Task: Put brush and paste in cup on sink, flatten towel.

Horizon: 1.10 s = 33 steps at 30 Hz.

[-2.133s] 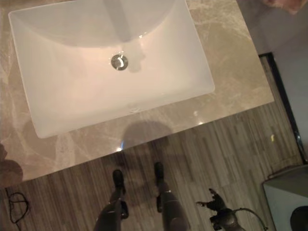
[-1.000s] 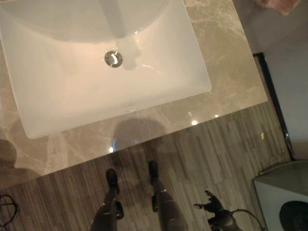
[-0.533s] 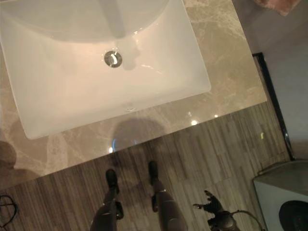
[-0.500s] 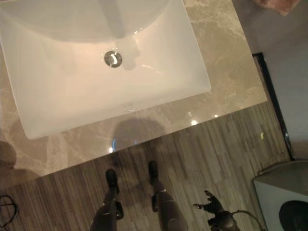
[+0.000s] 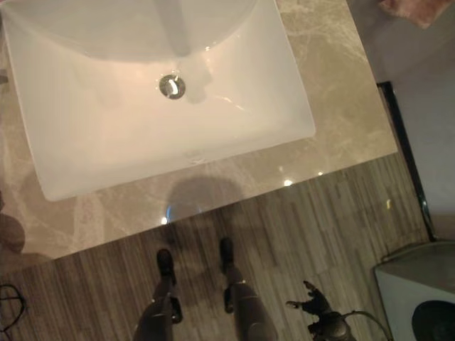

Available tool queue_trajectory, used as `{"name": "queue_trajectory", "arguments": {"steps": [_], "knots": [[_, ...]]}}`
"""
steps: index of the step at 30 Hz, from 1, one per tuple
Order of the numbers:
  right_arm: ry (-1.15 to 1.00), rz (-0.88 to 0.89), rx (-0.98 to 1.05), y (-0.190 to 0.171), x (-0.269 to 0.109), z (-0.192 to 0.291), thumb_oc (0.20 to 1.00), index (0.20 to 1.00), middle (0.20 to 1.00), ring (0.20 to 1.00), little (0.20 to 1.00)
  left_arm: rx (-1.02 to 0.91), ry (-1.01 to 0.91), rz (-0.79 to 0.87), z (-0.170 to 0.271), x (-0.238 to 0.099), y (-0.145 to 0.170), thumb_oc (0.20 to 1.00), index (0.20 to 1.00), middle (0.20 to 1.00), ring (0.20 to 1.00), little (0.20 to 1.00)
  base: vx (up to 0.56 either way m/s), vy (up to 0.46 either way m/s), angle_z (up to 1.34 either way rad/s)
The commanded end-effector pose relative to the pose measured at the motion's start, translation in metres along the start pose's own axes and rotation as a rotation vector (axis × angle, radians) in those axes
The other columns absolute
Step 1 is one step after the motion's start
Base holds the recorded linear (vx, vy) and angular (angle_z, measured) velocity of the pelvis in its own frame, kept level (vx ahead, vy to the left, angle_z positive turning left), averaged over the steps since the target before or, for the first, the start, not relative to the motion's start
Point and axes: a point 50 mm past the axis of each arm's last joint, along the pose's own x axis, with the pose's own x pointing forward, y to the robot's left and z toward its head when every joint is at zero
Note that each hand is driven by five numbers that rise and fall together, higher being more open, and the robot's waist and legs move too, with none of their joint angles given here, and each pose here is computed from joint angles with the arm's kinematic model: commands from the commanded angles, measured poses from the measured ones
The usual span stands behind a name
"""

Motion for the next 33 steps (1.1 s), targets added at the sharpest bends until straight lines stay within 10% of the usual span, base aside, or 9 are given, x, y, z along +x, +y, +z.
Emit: {"name": "queue_trajectory", "arguments": {"steps": [1, 16, 27, 28, 29, 33], "knots": [[0.083, -0.060, 0.005, -0.016, -0.011, -0.026, 1.000, 1.000, 1.000, 1.000, 1.000, -0.119, -0.043, -0.006, -0.010, -0.024, -0.006, 0.200, 0.200, 0.200, 0.200, 0.200, 0.02, -0.022, 0.04], [0.142, -0.059, 0.016, -0.004, -0.012, -0.036, 1.000, 1.000, 1.000, 1.000, 1.000, -0.558, 0.214, -0.157, -0.065, -0.223, -0.027, 0.200, 0.200, 0.200, 0.200, 0.200, 0.07, -0.003, 0.08], [0.214, -0.049, 0.021, 0.003, -0.022, -0.056, 1.000, 1.000, 1.000, 1.000, 1.000, -0.699, 0.403, -0.144, -0.077, -0.273, -0.039, 0.200, 0.200, 0.200, 0.200, 0.200, 0.01, -0.019, 0.07], [0.214, -0.045, 0.025, 0.002, -0.024, -0.058, 1.000, 1.000, 1.000, 1.000, 1.000, -0.754, 0.413, -0.244, -0.071, -0.278, -0.048, 0.464, 0.464, 0.464, 0.464, 0.464, -0.20, -0.069, -0.05], [0.209, -0.036, 0.053, 0.006, -0.028, -0.061, 1.000, 1.000, 1.000, 1.000, 1.000, -0.776, 0.514, -0.267, -0.080, -0.298, -0.063, 1.000, 1.000, 1.000, 1.000, 1.000, -0.17, -0.060, -0.10], [0.201, -0.027, 0.057, 0.007, -0.029, -0.061, 1.000, 1.000, 1.000, 1.000, 1.000, -0.810, 0.525, -0.373, -0.075, -0.302, -0.074, 1.000, 1.000, 1.000, 1.000, 1.000, -0.07, -0.039, -0.23]]}}
